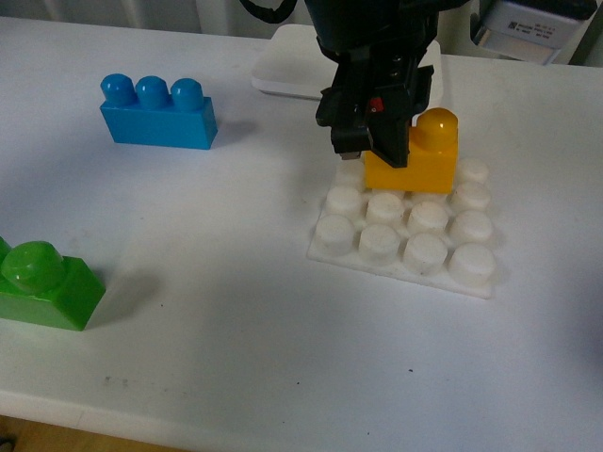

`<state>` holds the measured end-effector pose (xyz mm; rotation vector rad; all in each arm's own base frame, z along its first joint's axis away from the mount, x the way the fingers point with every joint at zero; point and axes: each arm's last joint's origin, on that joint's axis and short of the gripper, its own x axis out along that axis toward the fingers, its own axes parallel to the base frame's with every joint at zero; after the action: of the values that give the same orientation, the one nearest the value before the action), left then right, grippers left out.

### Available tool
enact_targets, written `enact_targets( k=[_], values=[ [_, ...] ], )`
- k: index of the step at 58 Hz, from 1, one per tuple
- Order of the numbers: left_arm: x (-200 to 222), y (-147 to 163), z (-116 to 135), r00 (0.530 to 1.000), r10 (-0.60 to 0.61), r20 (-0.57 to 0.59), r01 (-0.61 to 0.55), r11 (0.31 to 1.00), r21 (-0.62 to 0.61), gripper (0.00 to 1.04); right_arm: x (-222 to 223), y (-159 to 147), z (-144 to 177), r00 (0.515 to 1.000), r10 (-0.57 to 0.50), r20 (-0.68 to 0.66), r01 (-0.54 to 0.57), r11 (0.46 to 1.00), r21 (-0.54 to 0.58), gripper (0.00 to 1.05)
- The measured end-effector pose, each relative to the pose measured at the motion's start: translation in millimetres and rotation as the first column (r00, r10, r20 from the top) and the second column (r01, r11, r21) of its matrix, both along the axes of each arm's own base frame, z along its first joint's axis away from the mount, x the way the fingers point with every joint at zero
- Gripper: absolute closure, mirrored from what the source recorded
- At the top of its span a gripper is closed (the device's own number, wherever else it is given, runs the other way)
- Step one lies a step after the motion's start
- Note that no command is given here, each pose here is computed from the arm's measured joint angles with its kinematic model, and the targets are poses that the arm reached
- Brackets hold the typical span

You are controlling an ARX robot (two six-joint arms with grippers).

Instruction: Insert yellow block into base center

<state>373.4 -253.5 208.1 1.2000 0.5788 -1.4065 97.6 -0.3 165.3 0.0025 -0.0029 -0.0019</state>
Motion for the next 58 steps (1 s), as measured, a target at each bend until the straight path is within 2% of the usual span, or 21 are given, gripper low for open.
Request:
enact_targets(
  k=[38,58],
  values=[
    [0.6,-16.5,-12.7,0.998,-0.035,0.049,0.029,0.991,0.129,0.75,0.0,0.0,0.0,1.000,0.000,0.000,0.000,1.000,0.000,0.09],
    [0.0,-20.8,-18.1,0.998,-0.043,0.041,0.037,0.990,0.133,0.75,0.0,0.0,0.0,1.000,0.000,0.000,0.000,1.000,0.000,0.09]
  ],
)
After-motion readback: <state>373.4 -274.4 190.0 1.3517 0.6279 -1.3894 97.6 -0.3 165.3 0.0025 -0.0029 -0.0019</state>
